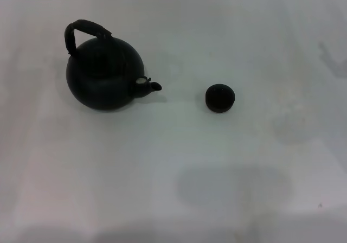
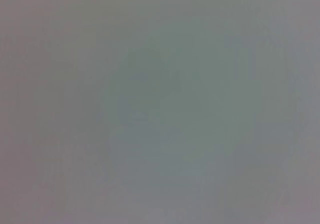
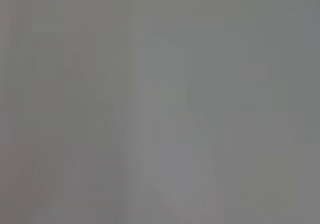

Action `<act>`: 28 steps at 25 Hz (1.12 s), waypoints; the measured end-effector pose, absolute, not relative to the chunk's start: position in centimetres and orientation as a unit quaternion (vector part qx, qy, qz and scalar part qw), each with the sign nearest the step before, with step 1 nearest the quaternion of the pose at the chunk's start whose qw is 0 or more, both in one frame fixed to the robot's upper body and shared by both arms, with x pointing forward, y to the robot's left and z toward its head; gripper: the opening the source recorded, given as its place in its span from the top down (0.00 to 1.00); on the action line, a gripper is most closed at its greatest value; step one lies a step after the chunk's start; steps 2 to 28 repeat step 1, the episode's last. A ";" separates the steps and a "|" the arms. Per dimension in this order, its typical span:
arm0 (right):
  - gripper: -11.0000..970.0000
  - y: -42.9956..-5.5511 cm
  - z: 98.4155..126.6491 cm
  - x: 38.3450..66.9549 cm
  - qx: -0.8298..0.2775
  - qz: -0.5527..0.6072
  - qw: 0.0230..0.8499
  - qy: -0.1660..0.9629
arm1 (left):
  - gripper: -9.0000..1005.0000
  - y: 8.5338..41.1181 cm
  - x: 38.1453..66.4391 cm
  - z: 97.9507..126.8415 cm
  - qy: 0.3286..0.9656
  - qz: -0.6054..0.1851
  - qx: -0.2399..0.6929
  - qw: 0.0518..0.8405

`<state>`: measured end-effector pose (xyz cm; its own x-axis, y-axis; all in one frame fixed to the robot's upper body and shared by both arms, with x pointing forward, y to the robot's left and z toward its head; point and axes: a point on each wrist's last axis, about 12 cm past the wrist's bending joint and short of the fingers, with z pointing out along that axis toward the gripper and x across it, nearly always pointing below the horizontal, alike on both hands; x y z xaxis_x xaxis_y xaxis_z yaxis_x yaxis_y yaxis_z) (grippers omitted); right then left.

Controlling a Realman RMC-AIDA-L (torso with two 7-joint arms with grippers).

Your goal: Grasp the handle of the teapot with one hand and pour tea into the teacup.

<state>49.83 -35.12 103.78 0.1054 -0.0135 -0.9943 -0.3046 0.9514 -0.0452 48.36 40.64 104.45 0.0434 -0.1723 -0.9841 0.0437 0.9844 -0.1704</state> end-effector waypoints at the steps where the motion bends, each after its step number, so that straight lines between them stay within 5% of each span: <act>1: 0.13 -35.2 103.8 49.9 -0.121 0.098 0.733 0.663 | 0.13 40.4 48.4 104.5 0.684 -0.075 -0.043 0.725; 28: 0.13 -35.2 103.8 49.9 -0.121 0.098 0.733 0.663 | 0.13 40.4 48.4 104.5 0.684 -0.075 -0.043 0.725</act>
